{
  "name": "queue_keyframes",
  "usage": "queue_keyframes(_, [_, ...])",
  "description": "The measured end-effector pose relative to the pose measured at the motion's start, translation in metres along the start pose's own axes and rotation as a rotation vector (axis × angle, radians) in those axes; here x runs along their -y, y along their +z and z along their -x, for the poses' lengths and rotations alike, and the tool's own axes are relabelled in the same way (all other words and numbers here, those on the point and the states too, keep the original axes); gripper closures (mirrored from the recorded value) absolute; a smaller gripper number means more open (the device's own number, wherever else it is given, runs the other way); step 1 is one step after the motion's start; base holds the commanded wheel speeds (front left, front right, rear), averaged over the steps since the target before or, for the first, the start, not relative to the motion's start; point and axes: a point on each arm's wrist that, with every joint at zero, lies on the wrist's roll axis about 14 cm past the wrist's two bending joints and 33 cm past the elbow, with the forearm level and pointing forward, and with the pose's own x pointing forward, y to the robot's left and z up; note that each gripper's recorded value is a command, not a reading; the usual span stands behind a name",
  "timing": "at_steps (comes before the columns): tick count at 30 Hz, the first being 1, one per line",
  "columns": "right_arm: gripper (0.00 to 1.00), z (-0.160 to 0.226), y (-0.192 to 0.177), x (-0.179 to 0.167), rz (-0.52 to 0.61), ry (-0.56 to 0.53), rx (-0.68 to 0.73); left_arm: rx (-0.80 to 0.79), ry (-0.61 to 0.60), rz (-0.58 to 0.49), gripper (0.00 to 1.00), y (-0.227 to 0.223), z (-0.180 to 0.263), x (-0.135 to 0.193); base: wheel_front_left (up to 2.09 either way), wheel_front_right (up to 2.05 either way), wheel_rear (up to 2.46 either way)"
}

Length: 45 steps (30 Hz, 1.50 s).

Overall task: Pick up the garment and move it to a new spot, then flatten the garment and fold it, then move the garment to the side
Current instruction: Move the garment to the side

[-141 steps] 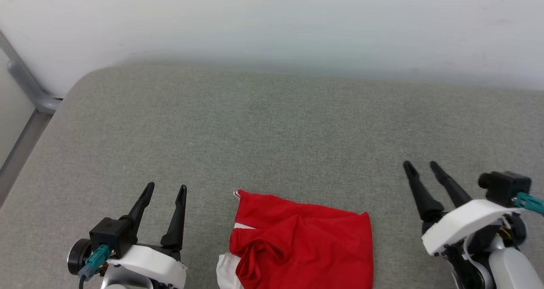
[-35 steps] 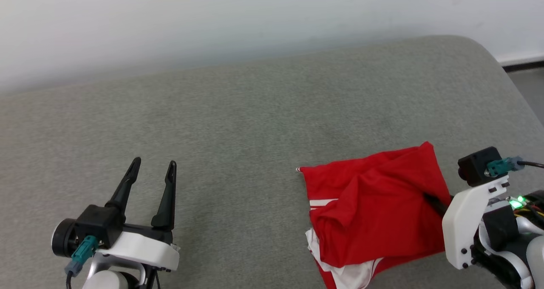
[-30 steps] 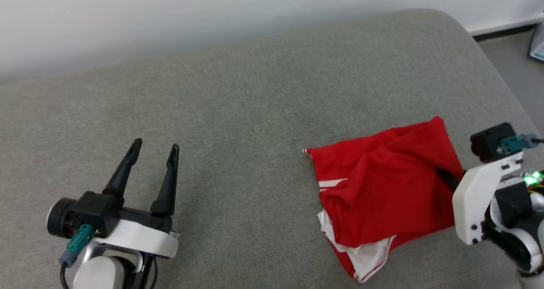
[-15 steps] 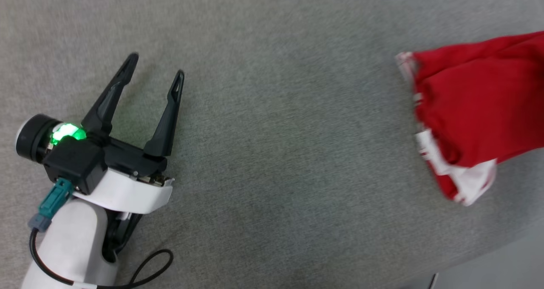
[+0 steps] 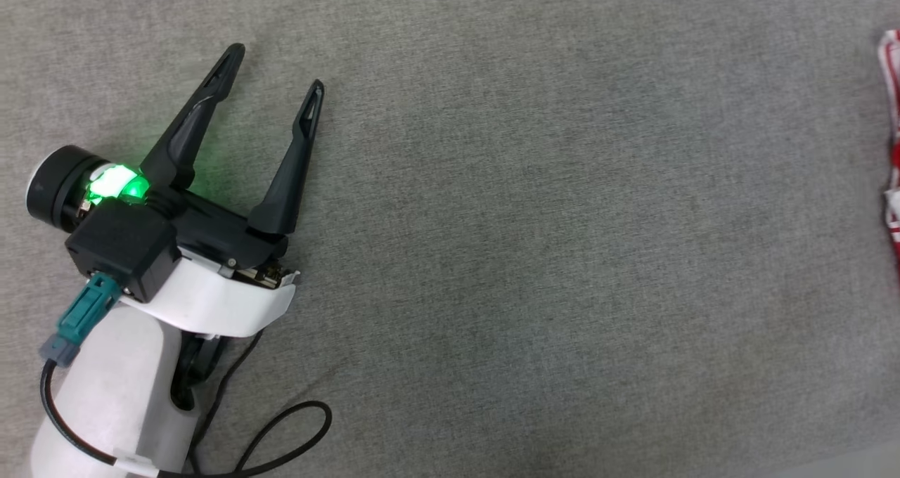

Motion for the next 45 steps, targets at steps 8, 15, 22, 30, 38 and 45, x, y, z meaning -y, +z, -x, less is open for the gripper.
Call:
queue_keyframes(8, [0.0,-0.006,0.007,0.022,0.028,-0.098,0.094,0.0,0.021,-0.009,0.0,0.007,0.004,-0.005,0.0,0.0,0.0])
queue_keyframes(15, [0.0,-0.003,0.024,0.023,-0.009,-0.077,0.234,0.016,0.041,-0.01,0.0,0.022,0.008,-0.002,0.0,0.0,0.0])
queue_keyframes(22, [0.0,0.016,0.045,0.018,-0.099,-0.007,0.409,0.016,0.095,-0.002,0.0,0.04,0.025,0.004,0.0,0.0,0.0])
queue_keyframes(30, [0.0,0.051,0.022,-0.009,-0.256,0.119,0.487,0.01,0.187,0.009,0.0,0.065,0.062,0.014,0.0,0.0,0.0])
queue_keyframes(38, [0.0,0.1,0.005,-0.057,-0.368,0.261,0.542,0.011,0.301,-0.012,0.0,0.087,0.112,0.016,0.0,0.0,0.0])
queue_keyframes(45, [0.0,0.157,0.017,-0.11,-0.419,0.417,0.631,0.023,0.42,-0.036,0.0,0.1,0.155,0.008,0.0,0.0,0.0])
